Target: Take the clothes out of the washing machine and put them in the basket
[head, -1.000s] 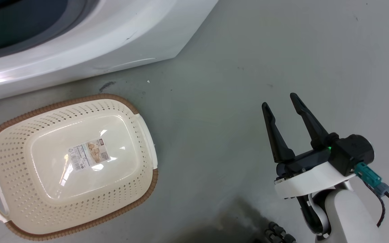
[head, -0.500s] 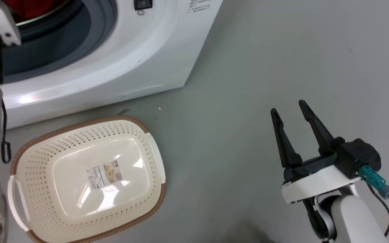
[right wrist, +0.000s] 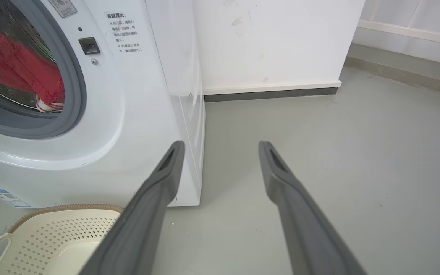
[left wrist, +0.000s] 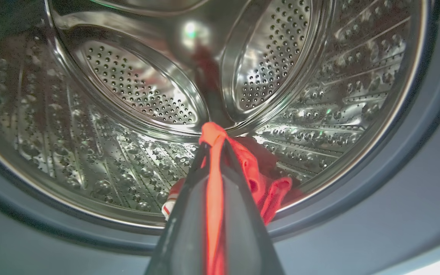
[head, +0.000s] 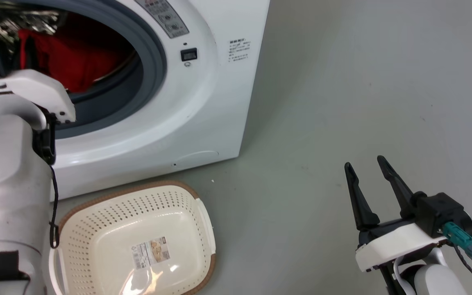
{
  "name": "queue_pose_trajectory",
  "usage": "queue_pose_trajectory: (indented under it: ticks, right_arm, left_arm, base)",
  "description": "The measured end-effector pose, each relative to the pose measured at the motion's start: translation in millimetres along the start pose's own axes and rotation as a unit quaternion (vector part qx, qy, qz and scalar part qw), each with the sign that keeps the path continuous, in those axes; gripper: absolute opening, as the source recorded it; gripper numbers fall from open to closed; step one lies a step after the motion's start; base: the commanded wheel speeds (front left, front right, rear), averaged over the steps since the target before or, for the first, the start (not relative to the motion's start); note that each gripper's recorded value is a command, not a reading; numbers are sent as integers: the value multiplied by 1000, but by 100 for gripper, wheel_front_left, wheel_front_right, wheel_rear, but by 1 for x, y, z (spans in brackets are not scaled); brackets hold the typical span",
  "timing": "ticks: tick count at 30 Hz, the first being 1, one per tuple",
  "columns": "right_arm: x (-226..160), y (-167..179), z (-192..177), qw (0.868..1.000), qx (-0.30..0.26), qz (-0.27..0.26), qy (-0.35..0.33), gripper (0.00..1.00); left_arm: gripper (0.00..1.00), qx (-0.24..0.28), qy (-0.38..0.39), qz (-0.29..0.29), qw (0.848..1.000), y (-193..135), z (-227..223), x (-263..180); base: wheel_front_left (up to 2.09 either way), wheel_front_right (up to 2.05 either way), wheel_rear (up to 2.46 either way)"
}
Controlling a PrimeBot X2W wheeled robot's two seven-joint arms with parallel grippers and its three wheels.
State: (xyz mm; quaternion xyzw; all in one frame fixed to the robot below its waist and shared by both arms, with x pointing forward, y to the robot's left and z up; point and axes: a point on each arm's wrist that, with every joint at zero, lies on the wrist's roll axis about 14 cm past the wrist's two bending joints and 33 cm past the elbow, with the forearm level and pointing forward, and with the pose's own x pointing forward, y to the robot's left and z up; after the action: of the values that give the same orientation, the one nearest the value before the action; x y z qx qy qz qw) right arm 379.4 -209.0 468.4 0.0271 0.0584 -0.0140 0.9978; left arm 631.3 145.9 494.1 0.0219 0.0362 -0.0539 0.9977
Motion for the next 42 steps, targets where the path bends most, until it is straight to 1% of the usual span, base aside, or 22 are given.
queue_pose_trajectory:
  ticks: [12, 18, 26, 31, 36, 42]
  right_arm:
    - [-17, 10, 26, 999, 4, 14, -30, 100]
    - [-20, 17, 35, 999, 5, 25, -41, 100]
    - [-14, 25, 40, 998, 2, 39, -45, 100]
    - [-12, 29, 40, 998, 3, 46, -44, 100]
    - [-9, 32, 41, 998, 3, 50, -44, 100]
    - [-11, 35, 43, 998, 2, 54, -44, 100]
  left_arm:
    - [0, -7, -85, -5, 996, 6, 63, -52]
    - [0, -10, -142, -10, 990, 5, 99, -75]
    - [0, -2, -196, -18, 980, 1, 128, -96]
    - [0, -1, -238, -21, 971, -4, 152, -113]
    - [0, 4, -300, -29, 954, -13, 193, -139]
    - [0, 8, -347, -34, 937, -21, 223, -181]
  base:
    - [0, 0, 0]
    - [0, 0, 0]
    - [0, 0, 0]
    - [0, 0, 0]
    - [0, 0, 0]
    - [0, 0, 0]
